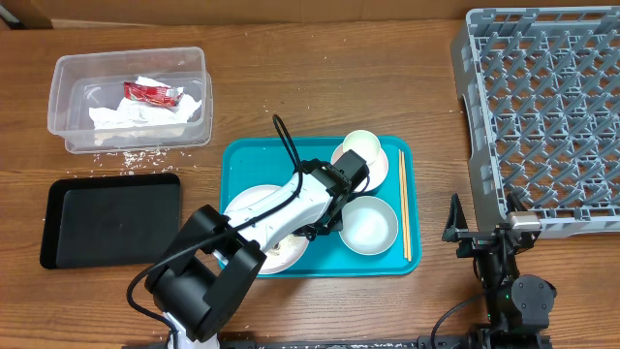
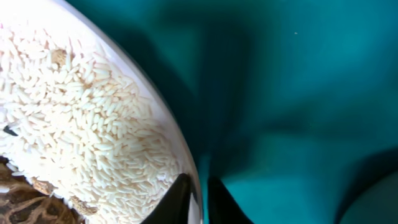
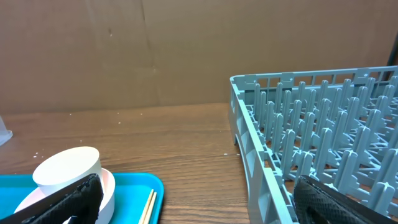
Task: Sort waste into correct bins and load items into the dishwasher
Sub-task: 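Grasp the rim of the white plate with the left gripper, then lift the plate over the black tray and tip rice and scraps off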
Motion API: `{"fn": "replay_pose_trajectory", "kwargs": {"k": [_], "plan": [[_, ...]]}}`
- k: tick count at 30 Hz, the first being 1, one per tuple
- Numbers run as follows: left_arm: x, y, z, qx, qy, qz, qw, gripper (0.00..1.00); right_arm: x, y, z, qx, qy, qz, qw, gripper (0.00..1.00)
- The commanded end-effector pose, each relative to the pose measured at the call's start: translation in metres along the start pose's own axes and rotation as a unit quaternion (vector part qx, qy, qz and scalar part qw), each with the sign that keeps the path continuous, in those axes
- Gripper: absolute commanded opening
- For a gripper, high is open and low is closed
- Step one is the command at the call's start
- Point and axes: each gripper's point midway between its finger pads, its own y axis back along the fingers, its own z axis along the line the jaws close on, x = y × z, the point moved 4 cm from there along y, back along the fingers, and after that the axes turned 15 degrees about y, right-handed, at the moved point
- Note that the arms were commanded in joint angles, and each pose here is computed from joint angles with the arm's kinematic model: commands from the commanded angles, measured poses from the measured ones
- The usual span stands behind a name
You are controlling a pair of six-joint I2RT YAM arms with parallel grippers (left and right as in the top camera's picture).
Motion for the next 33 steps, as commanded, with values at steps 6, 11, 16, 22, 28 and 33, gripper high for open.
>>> {"fn": "replay_pose_trajectory", "kwargs": {"k": [6, 11, 16, 22, 28, 33], "plan": [[0.002, 0.002, 0.006, -0.017, -0.003, -0.003, 1.0, 0.04, 0.002, 0.0, 0.0, 0.002, 0.002, -0.002, 1.0, 1.0], [-0.003, 0.015, 0.009, -0.038, -0.005, -0.012, 0.999, 0.04, 0.002, 0.0, 0.0, 0.002, 0.002, -0.002, 1.0, 1.0], [-0.014, 0.04, 0.009, -0.057, -0.007, -0.031, 0.998, 0.04, 0.002, 0.0, 0.0, 0.002, 0.002, -0.002, 1.0, 1.0], [-0.026, 0.067, 0.004, -0.055, -0.005, -0.054, 0.997, 0.04, 0.002, 0.0, 0.0, 0.002, 0.002, -0.002, 1.0, 1.0], [-0.037, 0.091, 0.003, -0.051, 0.003, -0.062, 0.997, 0.04, 0.002, 0.0, 0.0, 0.002, 0.002, -0.002, 1.0, 1.0], [-0.061, 0.111, 0.016, -0.052, 0.039, -0.063, 0.996, 0.04, 0.002, 0.0, 0.0, 0.002, 0.002, -0.002, 1.0, 1.0]]}}
